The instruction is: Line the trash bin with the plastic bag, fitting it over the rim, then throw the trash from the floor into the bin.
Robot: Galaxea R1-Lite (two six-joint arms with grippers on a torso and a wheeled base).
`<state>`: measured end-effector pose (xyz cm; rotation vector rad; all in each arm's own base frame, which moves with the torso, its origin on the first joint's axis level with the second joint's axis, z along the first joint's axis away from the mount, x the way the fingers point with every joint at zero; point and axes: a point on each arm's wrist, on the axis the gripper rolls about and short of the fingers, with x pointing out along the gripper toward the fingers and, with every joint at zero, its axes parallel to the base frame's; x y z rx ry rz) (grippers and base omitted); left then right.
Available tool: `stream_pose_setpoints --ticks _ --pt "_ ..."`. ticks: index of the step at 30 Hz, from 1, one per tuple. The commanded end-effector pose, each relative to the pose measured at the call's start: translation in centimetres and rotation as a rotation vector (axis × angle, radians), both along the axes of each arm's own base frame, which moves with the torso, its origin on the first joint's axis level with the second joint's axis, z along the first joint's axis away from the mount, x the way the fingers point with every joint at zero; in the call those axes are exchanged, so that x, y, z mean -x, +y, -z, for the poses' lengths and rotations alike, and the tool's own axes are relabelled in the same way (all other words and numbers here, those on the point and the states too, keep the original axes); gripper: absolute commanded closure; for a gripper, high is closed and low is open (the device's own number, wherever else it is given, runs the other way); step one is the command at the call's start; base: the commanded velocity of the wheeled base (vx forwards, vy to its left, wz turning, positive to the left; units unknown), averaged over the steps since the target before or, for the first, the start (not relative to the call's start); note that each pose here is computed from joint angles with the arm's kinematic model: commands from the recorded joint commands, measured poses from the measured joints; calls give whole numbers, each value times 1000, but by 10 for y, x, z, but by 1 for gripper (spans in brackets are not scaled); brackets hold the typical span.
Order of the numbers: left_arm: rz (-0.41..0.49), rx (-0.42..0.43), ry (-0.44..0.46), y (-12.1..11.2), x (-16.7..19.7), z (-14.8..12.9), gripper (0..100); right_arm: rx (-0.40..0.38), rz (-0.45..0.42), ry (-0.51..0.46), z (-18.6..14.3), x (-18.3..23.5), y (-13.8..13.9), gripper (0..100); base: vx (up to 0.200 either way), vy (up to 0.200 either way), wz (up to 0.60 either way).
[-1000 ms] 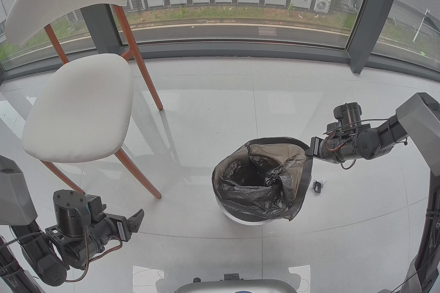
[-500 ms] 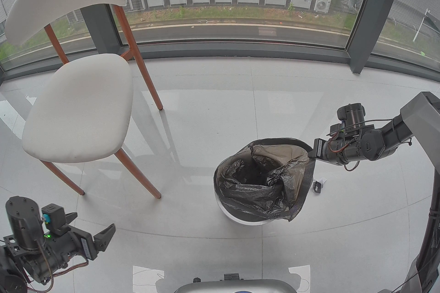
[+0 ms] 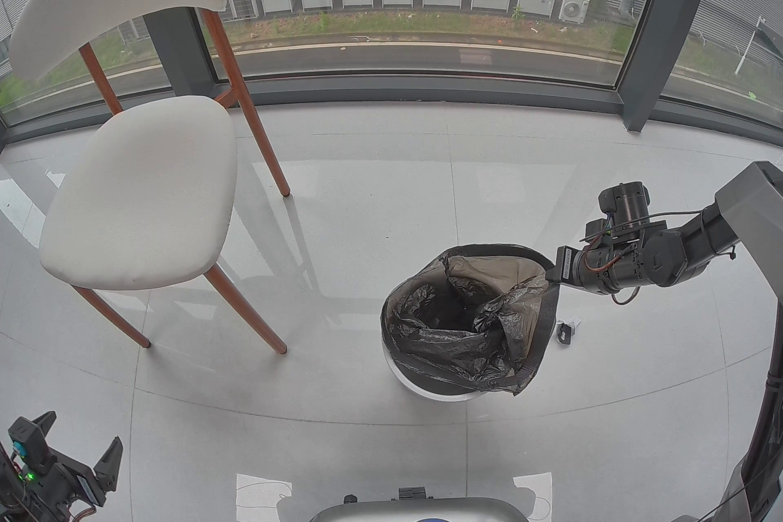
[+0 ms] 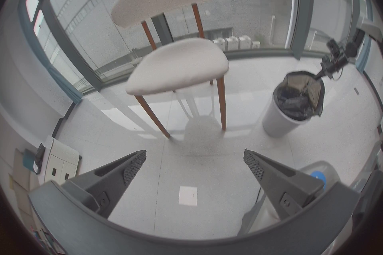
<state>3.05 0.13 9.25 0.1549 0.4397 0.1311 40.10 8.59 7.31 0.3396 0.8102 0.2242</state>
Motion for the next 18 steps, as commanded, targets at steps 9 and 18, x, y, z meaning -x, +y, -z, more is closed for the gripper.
stream_pose_setpoints --ticks 9,18 --pt "31 34 83 -7 -41 -42 0 -10 8 -4 -4 2 -5 100 0 0 0" --pt "114 637 -91 -40 -124 -110 0 -8 9 -1 -3 2 -5 100 0 0 0"
